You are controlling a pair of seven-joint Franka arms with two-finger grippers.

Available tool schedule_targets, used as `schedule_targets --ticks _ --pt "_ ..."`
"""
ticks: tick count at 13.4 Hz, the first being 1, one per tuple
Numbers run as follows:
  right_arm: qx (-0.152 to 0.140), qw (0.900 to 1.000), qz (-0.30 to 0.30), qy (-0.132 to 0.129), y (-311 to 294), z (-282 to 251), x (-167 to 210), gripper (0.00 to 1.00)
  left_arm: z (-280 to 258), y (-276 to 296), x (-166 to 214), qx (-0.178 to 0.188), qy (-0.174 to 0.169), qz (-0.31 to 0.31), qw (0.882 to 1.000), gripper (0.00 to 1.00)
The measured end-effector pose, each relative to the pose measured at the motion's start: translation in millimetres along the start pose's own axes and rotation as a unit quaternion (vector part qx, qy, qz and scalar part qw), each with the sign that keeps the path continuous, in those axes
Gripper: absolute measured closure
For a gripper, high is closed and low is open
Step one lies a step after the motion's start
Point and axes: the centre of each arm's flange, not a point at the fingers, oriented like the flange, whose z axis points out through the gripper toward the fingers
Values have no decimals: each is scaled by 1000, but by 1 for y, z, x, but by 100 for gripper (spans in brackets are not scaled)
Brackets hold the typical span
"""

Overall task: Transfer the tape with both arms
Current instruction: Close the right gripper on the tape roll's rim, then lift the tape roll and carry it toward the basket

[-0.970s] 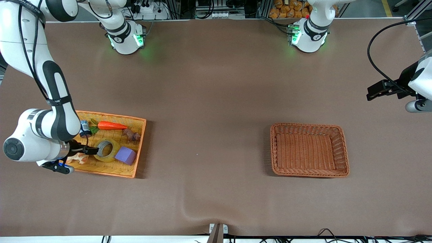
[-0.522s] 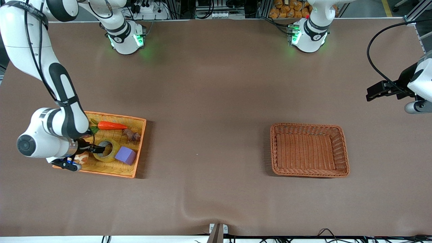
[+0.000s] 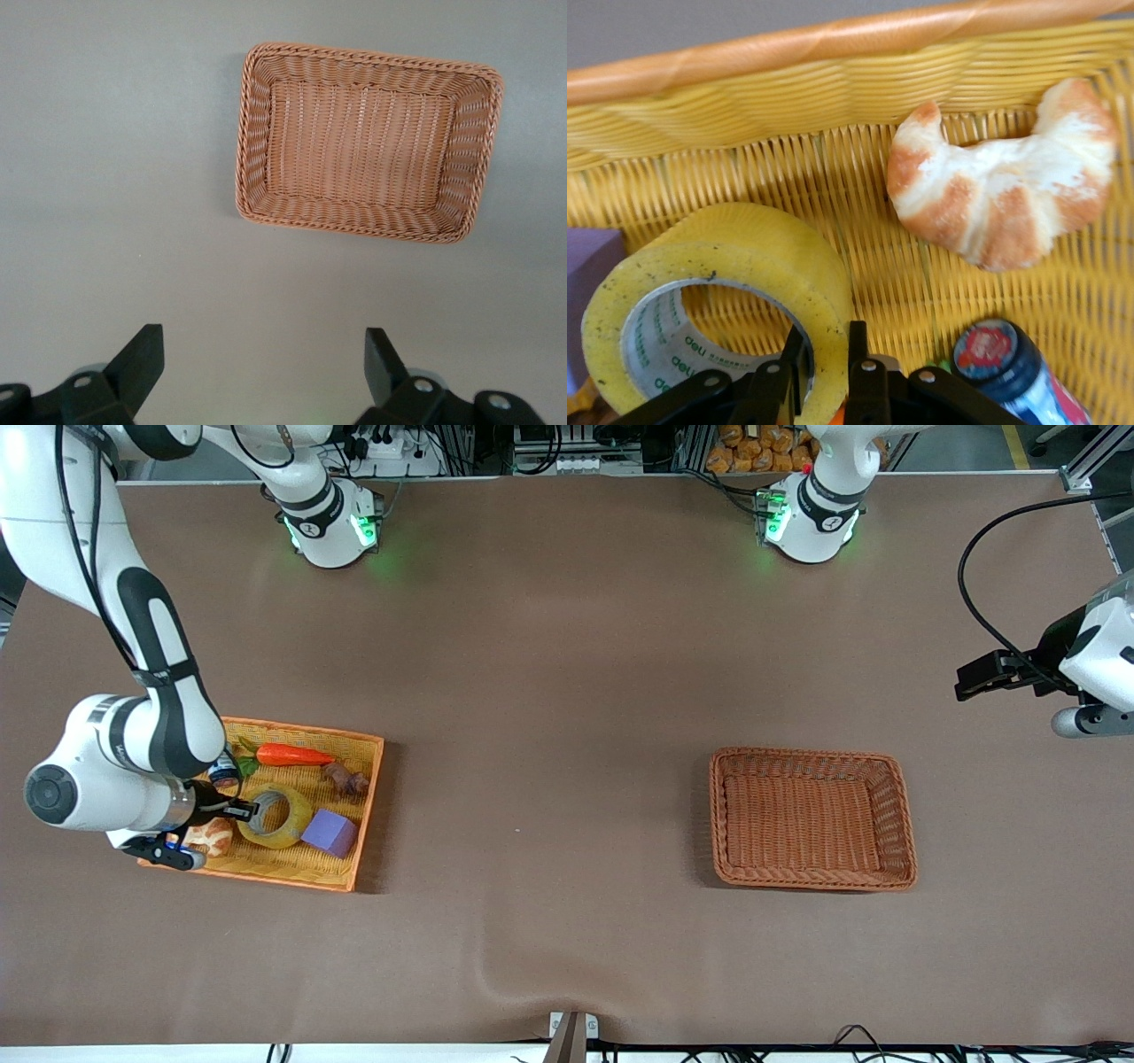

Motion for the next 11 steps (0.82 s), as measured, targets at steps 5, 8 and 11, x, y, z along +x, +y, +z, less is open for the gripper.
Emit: schedule_targets --ticks 5,8,11 --pt "0 1000 -11 -13 -3 -63 -12 79 1 0 1 0 0 0 1000 0" --pt "2 998 -59 -20 -26 -125 -23 79 1 -1 1 0 0 0 1000 0" --pt "14 992 -123 -9 -109 -160 -45 79 2 -1 2 -1 2 -1 1000 0"
